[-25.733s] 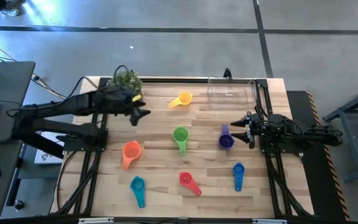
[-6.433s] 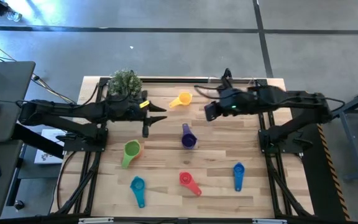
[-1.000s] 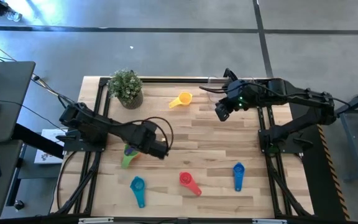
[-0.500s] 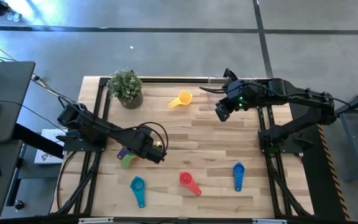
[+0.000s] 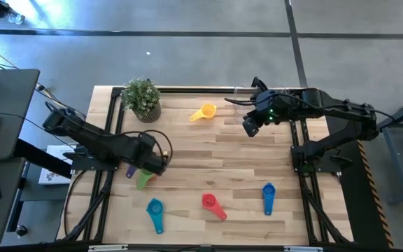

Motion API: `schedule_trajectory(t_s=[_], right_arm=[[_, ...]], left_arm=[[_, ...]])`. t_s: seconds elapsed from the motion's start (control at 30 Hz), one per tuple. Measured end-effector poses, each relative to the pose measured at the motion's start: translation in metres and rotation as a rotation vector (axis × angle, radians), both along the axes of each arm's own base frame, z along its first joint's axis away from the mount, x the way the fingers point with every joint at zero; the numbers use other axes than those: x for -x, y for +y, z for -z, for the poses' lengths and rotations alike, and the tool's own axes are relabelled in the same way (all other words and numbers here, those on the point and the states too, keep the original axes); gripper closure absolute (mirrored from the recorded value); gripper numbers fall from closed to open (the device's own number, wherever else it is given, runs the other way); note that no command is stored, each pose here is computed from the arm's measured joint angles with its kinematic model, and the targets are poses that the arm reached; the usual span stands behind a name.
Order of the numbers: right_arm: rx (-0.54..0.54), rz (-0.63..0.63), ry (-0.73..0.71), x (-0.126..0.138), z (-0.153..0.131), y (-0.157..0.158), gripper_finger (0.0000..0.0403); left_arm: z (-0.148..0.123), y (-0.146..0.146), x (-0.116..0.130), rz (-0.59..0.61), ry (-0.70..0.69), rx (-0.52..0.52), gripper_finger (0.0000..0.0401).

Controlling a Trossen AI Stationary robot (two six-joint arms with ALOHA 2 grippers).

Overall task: Nest measuring cups in basket
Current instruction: Stack the violet measuring cup on top of the green measuring cup

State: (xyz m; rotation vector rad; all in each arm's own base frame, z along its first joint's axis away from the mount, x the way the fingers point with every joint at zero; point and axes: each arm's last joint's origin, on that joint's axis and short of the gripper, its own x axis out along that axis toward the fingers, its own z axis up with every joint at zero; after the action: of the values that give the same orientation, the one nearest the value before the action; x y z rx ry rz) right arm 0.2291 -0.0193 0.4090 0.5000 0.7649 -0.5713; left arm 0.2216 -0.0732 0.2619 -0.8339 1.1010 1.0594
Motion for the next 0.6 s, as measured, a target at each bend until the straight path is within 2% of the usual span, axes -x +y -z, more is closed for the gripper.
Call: schedule_trajectory(t_s=[0.2, 0.33, 0.6], right_arm=[[0.010, 0.008, 0.001, 0.000, 0.000, 0.000, 0.0306], [0.011, 0.008, 0.004, 0.000, 0.000, 0.000, 0.0306], [0.020, -0.005, 0.031, 0.002, 0.001, 0.000, 0.0306]], left_arm=[[0.011, -0.005, -0.013, -0.002, -0.046, 0.031, 0.0398], [0.020, -0.009, -0.016, -0.063, -0.009, 0.051, 0.0398], [0.023, -0.019, -0.015, -0.138, -0.027, 0.066, 0.0398]])
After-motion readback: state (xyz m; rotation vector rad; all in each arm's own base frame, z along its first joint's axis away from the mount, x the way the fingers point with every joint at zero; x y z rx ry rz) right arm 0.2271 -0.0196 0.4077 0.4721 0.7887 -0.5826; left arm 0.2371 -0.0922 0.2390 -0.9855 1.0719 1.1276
